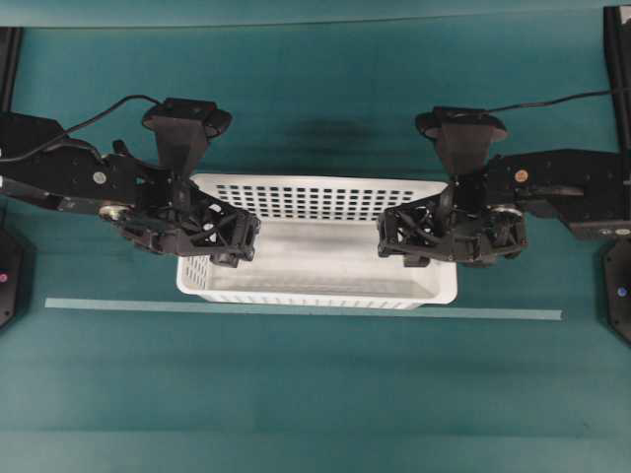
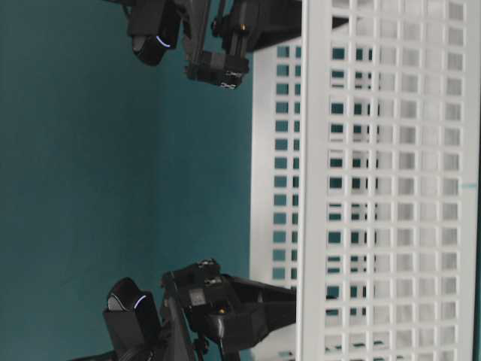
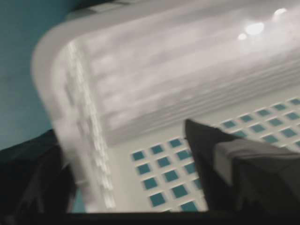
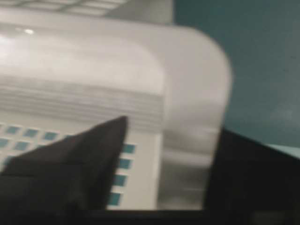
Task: Lift the white basket with both hands.
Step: 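Open both grippers to release the basket rims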
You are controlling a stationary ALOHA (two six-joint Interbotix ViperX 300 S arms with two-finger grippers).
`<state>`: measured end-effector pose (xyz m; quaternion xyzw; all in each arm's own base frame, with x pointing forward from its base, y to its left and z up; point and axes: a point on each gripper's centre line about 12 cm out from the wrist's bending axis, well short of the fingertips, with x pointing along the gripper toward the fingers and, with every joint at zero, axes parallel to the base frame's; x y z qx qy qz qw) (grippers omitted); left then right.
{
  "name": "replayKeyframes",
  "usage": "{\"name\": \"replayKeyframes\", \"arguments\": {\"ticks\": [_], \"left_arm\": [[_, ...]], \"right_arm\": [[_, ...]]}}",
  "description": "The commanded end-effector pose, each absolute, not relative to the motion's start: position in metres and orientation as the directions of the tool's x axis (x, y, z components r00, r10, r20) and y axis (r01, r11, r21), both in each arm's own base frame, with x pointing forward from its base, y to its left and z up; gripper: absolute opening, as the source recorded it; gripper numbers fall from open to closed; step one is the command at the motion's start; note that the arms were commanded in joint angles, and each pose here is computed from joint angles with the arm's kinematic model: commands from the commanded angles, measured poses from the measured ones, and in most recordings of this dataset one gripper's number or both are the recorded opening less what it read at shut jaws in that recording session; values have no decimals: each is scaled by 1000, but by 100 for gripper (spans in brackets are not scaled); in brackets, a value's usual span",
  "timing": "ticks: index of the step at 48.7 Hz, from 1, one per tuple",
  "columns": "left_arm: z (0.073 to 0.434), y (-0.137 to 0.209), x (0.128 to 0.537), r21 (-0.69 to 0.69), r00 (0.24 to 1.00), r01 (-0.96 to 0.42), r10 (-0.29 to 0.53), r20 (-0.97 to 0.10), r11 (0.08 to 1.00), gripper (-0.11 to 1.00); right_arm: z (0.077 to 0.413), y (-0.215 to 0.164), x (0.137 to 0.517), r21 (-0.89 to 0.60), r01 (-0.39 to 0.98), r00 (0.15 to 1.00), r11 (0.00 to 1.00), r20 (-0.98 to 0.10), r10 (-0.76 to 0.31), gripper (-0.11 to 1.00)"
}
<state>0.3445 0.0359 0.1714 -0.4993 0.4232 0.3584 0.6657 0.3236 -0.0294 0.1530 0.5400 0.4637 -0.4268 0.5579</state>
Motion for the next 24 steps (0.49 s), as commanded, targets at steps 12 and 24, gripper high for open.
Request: {"name": "replayKeyframes", "arguments": {"ticks": [12,24], "left_arm": [[171,36,346,-368,393,-895,57,-918,253,83],[180,35,339,-389,416,-885,60,-908,255,83]], "right_arm": [[161,-32,325,230,970,231,81,-973,7,91],[168,-35,320,250,965,251,79,-968,0,90]]}}
